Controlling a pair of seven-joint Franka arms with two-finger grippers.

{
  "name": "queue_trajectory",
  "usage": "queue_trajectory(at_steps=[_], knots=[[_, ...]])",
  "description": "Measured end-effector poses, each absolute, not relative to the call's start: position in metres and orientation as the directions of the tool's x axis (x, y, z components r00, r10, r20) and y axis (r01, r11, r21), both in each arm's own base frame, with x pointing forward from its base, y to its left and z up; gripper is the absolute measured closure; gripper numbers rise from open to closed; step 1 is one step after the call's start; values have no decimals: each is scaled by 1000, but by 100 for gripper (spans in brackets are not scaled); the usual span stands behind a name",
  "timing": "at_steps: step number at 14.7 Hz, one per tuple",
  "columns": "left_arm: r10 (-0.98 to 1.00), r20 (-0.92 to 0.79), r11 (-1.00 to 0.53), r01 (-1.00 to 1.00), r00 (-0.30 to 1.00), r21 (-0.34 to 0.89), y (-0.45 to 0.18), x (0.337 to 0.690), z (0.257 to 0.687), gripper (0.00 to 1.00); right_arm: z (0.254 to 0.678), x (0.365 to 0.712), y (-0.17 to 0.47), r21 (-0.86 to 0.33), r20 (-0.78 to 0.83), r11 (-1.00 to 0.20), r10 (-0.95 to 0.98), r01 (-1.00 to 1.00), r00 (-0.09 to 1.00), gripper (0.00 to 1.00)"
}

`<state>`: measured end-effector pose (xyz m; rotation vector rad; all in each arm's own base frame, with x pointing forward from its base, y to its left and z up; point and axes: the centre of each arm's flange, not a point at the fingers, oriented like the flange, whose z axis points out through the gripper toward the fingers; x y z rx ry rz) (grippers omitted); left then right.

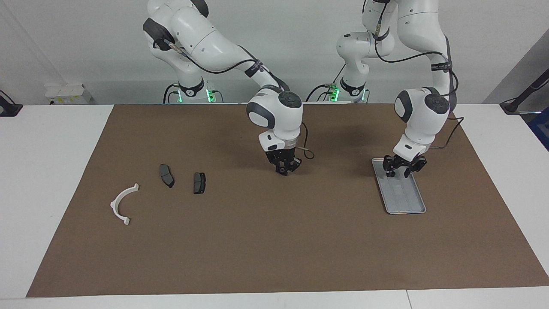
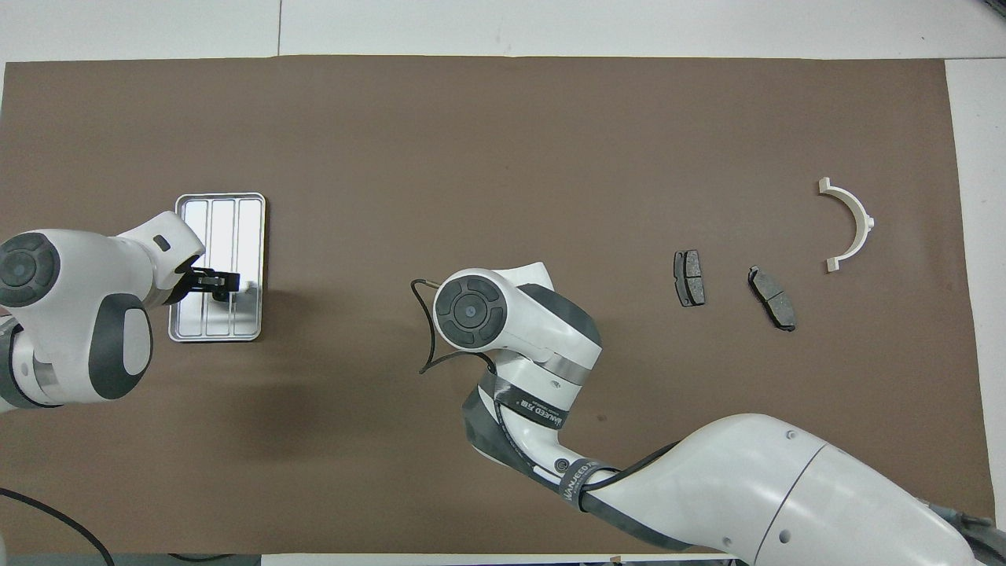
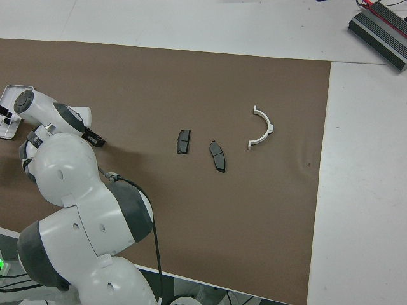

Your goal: Pick bearing gear from pile to tray

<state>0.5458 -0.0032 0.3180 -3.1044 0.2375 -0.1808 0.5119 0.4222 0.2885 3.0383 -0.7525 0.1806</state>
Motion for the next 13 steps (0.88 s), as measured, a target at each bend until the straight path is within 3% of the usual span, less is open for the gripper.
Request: queue_trajectory(at_steps=[6,10,12,13], knots=[[-152,118,-988,-149,981,-32,-3,546,317,30,287,513,420,-21,112,-883,-468,-469,877,60],[-151,120,-988,-148,981,-32,-3,547,316,30,289,516,419,-24,115,-881,-472,-473,874,26],[-151,120,-988,-148,981,-32,-3,547,315,30,293,521,418,-29,126,-880,-473,-474,872,2],[-151,121,-988,-148,981,-32,-3,547,315,30,298,526,416,-29,134,-877,-478,-479,868,0]])
